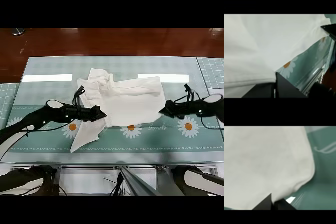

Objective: Fold the shirts.

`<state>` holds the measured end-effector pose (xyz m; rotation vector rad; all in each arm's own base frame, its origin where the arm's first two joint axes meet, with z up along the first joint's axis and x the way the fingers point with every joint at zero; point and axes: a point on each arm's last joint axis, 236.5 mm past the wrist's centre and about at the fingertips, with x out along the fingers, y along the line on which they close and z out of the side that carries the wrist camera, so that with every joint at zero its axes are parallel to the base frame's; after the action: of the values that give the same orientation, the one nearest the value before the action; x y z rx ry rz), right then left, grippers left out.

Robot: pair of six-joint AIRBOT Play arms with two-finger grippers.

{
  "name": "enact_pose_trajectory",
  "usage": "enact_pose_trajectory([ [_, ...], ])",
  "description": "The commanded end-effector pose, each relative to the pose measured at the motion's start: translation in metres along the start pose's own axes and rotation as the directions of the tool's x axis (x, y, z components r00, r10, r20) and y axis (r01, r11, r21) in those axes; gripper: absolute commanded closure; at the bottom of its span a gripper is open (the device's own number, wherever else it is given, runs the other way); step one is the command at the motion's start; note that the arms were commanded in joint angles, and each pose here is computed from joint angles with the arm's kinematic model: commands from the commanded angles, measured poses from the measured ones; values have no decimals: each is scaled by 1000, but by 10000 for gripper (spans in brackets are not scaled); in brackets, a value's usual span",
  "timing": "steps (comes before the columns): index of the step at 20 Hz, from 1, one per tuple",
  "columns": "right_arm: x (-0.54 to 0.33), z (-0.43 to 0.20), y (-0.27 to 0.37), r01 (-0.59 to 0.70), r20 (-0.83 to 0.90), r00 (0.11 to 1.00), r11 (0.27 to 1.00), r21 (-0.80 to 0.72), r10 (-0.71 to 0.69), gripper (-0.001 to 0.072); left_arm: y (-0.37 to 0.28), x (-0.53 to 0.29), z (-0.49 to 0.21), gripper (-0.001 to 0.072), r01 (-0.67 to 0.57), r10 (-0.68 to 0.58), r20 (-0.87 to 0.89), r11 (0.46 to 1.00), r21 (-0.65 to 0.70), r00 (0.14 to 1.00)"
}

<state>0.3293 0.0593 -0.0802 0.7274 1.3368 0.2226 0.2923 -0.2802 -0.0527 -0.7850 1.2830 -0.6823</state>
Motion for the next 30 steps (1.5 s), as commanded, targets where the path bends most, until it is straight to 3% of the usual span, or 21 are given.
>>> enact_pose_trajectory([
  [1,-40,37,48,-3,26,1000,985,-173,8,686,-40,-37,41,680,92,-97,79,994,64,992],
  [4,-158,112,148,27,325,940,923,-383,107,687,-144,-159,134,681,124,-251,374,936,330,893],
  [6,-255,137,213,120,516,840,868,-482,170,687,-212,-264,173,681,-11,-317,580,872,490,750],
  [9,-381,102,297,236,666,679,767,-597,309,686,-295,-405,161,681,-274,-358,770,786,554,528],
  [11,-440,59,327,317,735,557,720,-617,385,686,-325,-465,128,681,-444,-346,847,735,512,403],
  [15,-505,-24,321,482,844,398,701,-525,359,686,-349,-548,42,681,-717,-290,949,635,289,126],
  [20,-533,-103,294,551,905,303,721,-421,297,686,-341,-572,-51,681,-857,-199,979,511,73,-35],
  [23,-530,-122,271,552,925,303,750,-366,228,686,-313,-569,-76,680,-887,-83,995,463,-4,-48],
  [27,-499,-111,250,522,903,402,773,-362,151,686,-267,-540,-57,680,-833,61,996,554,16,60],
  [30,-454,-84,224,491,853,519,795,-358,63,686,-219,-476,-15,680,-739,132,947,659,136,292],
])
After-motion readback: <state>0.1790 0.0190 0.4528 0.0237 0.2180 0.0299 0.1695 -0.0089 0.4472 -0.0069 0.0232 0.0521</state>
